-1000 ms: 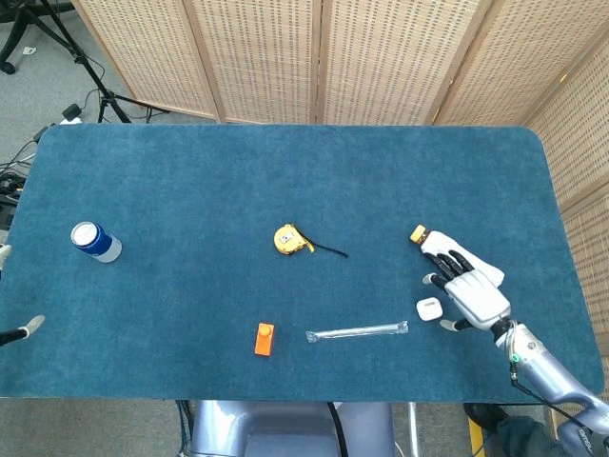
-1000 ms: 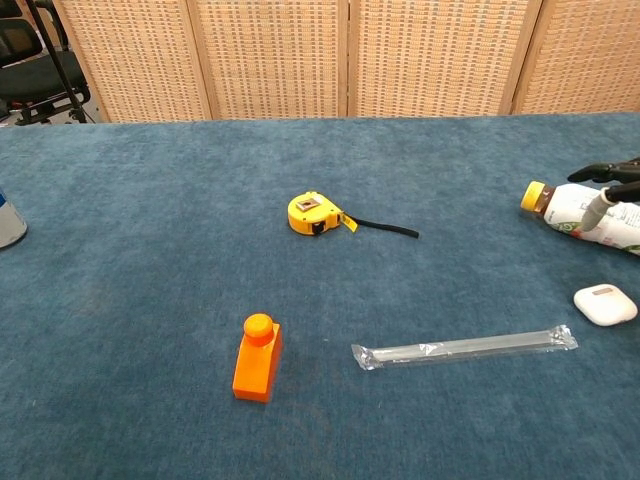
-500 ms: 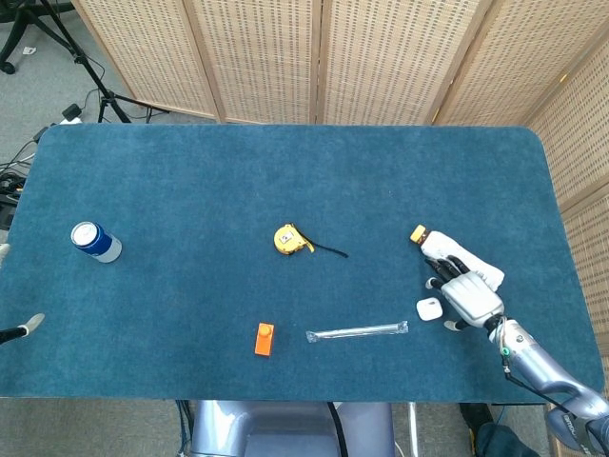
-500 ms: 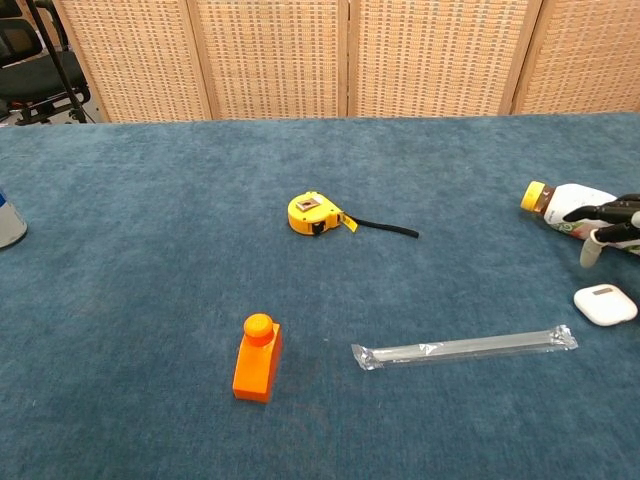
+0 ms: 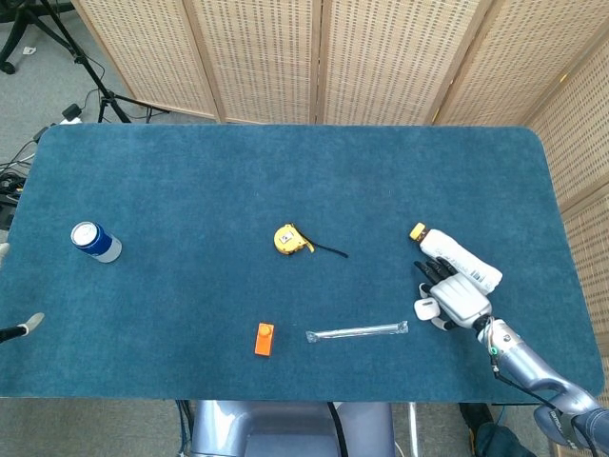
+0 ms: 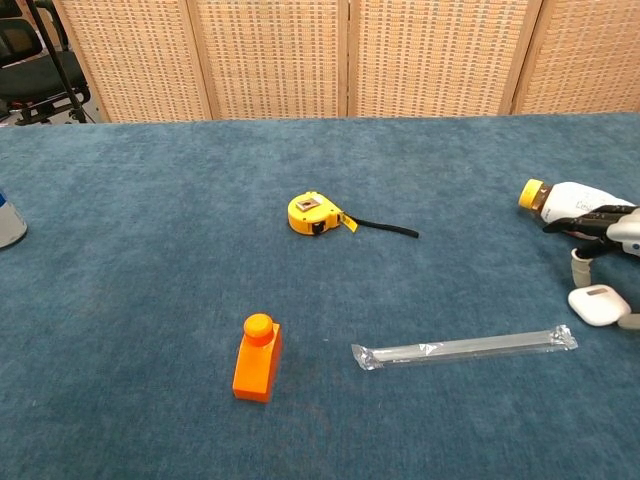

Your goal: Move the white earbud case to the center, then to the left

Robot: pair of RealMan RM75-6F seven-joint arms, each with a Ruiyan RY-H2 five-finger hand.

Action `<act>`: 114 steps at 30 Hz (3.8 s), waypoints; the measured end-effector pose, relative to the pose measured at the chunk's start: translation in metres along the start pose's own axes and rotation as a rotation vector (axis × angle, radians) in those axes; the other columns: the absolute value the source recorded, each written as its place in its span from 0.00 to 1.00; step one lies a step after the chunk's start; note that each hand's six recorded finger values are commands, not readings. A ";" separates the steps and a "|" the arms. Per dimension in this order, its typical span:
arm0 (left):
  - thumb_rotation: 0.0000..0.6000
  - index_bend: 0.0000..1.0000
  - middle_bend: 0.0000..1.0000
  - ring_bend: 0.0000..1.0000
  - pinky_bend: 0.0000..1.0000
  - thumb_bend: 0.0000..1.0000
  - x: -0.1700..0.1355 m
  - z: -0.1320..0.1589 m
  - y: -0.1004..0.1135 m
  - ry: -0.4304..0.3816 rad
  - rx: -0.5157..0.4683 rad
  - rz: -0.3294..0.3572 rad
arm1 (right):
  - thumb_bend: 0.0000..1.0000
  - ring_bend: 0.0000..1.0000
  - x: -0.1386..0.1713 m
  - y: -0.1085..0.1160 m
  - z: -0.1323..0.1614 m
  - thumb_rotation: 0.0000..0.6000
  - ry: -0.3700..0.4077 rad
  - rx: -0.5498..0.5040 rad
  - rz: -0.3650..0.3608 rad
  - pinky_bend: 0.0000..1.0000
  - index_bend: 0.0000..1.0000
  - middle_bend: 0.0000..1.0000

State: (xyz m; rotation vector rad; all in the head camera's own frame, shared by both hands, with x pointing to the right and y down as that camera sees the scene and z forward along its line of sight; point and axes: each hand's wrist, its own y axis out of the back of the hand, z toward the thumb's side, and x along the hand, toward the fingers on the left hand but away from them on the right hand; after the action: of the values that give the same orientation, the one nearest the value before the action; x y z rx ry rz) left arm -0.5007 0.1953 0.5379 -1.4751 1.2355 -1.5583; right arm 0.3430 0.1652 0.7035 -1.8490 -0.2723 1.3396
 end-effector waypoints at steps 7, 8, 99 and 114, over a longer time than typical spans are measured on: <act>1.00 0.00 0.00 0.00 0.00 0.00 0.000 -0.002 0.003 0.000 -0.015 0.002 | 0.47 0.00 0.006 0.029 0.026 1.00 0.070 -0.066 -0.092 0.00 0.55 0.00; 1.00 0.00 0.00 0.00 0.00 0.00 0.000 -0.002 0.003 0.000 -0.017 0.002 | 0.47 0.00 0.007 0.034 0.030 1.00 0.080 -0.075 -0.104 0.00 0.55 0.00; 1.00 0.24 0.00 0.00 0.00 0.00 0.064 0.264 -0.089 -0.536 0.131 -0.212 | 0.00 0.00 0.129 0.076 -0.062 1.00 -0.257 -0.299 -0.506 0.00 0.00 0.00; 1.00 0.28 0.00 0.00 0.00 0.00 0.076 0.329 -0.172 -0.529 0.219 -0.331 | 0.00 0.00 0.129 0.077 -0.067 1.00 -0.285 -0.305 -0.496 0.00 0.00 0.00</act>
State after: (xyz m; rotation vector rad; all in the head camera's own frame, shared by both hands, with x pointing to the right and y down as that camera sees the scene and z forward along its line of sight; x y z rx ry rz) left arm -0.1659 0.1204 0.6997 -1.8476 0.5219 -1.3192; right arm 0.4331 0.1595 0.5660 -1.6666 -1.0621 1.2464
